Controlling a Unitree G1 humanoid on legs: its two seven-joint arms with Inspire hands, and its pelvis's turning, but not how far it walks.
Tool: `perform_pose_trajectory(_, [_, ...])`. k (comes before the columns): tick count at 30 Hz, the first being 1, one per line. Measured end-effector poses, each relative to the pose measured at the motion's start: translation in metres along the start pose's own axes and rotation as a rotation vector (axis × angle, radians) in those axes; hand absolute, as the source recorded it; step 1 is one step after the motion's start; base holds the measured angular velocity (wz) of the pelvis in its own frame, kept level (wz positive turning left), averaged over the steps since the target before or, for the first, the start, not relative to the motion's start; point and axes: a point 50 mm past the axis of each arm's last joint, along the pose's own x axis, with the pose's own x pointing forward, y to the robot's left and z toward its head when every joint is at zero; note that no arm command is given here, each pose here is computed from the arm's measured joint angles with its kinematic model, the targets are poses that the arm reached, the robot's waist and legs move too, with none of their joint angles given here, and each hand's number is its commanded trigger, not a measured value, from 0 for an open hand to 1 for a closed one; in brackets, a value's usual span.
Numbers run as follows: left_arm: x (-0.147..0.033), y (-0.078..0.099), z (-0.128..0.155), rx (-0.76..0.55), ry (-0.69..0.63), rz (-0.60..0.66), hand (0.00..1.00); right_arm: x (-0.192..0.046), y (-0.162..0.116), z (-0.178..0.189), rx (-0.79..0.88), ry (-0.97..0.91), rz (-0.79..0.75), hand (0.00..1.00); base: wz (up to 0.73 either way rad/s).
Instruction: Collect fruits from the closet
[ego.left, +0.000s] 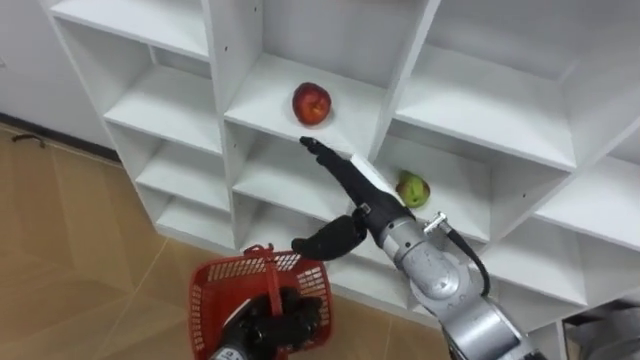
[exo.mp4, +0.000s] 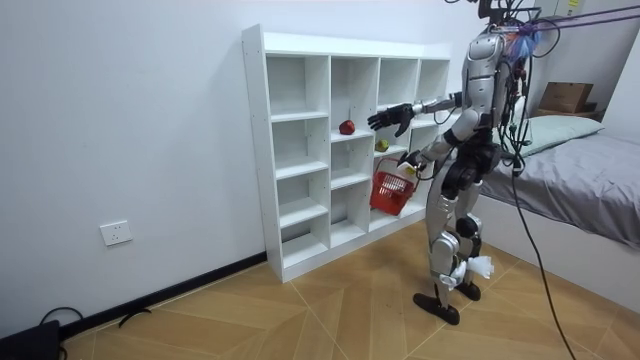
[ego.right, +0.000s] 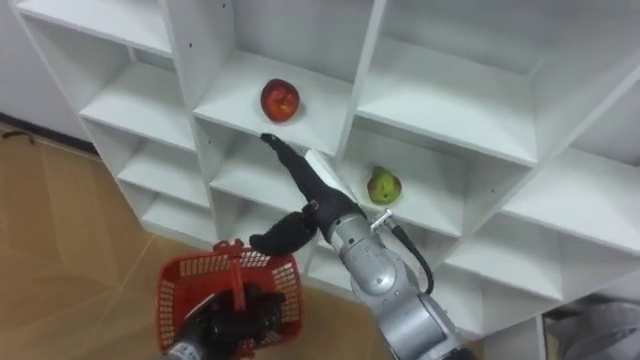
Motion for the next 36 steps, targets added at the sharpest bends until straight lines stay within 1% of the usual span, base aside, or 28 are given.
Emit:
perform_pose_trajectory(3, [-0.002,0.006,-0.003,0.007,0.018,0.008,1.00,0.010,-0.008,0.016,-0.024,-0.051,-0.013,0.00,0.07])
perform_pose_trajectory(6, [-0.006,0.013,-0.009,0.016,0.039,0.024,1.00,0.016,-0.014,0.026,-0.032,-0.083,-0.023,0.00,0.20])
perform_pose_trajectory(16, [-0.012,0.024,-0.012,-0.001,0.045,0.064,1.00,0.019,-0.018,0.024,-0.021,-0.054,-0.071,0.00,0.13])
perform_pose_trajectory(19, [-0.012,0.026,-0.010,-0.001,0.035,0.074,1.00,0.032,-0.032,0.025,-0.073,-0.030,-0.118,0.00,0.00])
perform_pose_trajectory(24, [-0.015,0.032,-0.009,-0.021,0.025,0.097,1.00,0.039,-0.053,0.033,-0.107,-0.041,-0.256,0.00,0.00])
perform_pose_trajectory(29, [-0.015,0.034,-0.005,-0.029,0.022,0.103,1.00,0.040,-0.059,0.028,-0.144,-0.013,-0.307,0.00,0.00])
perform_pose_trajectory(32, [-0.013,0.034,-0.002,-0.026,0.016,0.100,1.00,0.049,-0.069,0.016,-0.170,0.067,-0.333,0.00,0.00])
perform_pose_trajectory(36, [-0.012,0.041,0.001,-0.020,0.027,0.119,1.00,0.051,-0.079,0.008,-0.181,0.117,-0.398,0.00,0.05])
